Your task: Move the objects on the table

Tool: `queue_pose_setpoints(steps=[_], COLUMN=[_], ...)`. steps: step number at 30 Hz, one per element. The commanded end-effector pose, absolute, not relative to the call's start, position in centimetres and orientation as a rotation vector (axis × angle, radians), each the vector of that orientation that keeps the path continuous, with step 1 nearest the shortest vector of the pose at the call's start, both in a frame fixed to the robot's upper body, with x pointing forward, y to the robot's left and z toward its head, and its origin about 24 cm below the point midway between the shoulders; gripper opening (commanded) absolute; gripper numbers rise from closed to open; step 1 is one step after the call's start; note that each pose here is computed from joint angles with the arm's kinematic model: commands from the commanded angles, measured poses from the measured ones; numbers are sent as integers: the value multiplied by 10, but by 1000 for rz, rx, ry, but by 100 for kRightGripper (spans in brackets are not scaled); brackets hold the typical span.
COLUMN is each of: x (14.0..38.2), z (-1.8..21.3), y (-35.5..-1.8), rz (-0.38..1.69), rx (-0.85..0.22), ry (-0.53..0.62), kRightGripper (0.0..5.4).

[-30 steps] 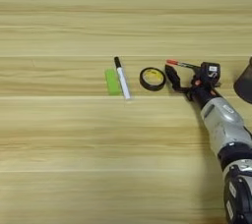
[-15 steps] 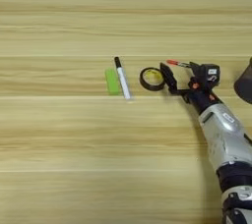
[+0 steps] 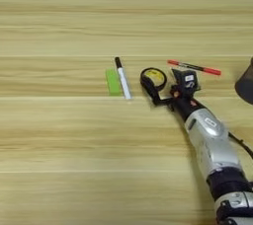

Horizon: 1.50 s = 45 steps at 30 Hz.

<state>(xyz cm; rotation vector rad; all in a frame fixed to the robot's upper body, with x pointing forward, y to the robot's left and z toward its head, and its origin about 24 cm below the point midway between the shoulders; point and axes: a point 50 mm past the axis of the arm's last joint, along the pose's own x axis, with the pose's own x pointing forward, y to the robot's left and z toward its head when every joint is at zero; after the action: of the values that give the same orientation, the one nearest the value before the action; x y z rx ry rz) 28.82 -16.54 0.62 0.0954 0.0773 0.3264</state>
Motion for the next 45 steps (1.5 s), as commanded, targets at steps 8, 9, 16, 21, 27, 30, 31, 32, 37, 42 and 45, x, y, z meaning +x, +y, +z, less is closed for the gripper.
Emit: queue_pose_setpoints(steps=[8, 9, 16, 21, 27, 30, 31, 32, 37, 42, 45], x=[311, 312, 314, 315, 317, 317, 317, 317, 317, 316, 315], z=[32, 32, 28, 28, 26, 24, 24, 24, 23, 22, 22], y=[-156, -155, -153, -153, -151, -150, -150, -150, -149, -149, -151], rz=[346, 349, 355, 351, 354, 354, 355, 354, 352, 352, 341], rx=[18, 18, 4, -3, 8, 3, 0, -10, -24, -25, -25], ry=[-44, -44, -26, -24, -17, -7, -5, -3, 3, 9, 6], kRightGripper=[535, 535, 535, 535, 535, 496, 491, 472, 425, 398, 396])
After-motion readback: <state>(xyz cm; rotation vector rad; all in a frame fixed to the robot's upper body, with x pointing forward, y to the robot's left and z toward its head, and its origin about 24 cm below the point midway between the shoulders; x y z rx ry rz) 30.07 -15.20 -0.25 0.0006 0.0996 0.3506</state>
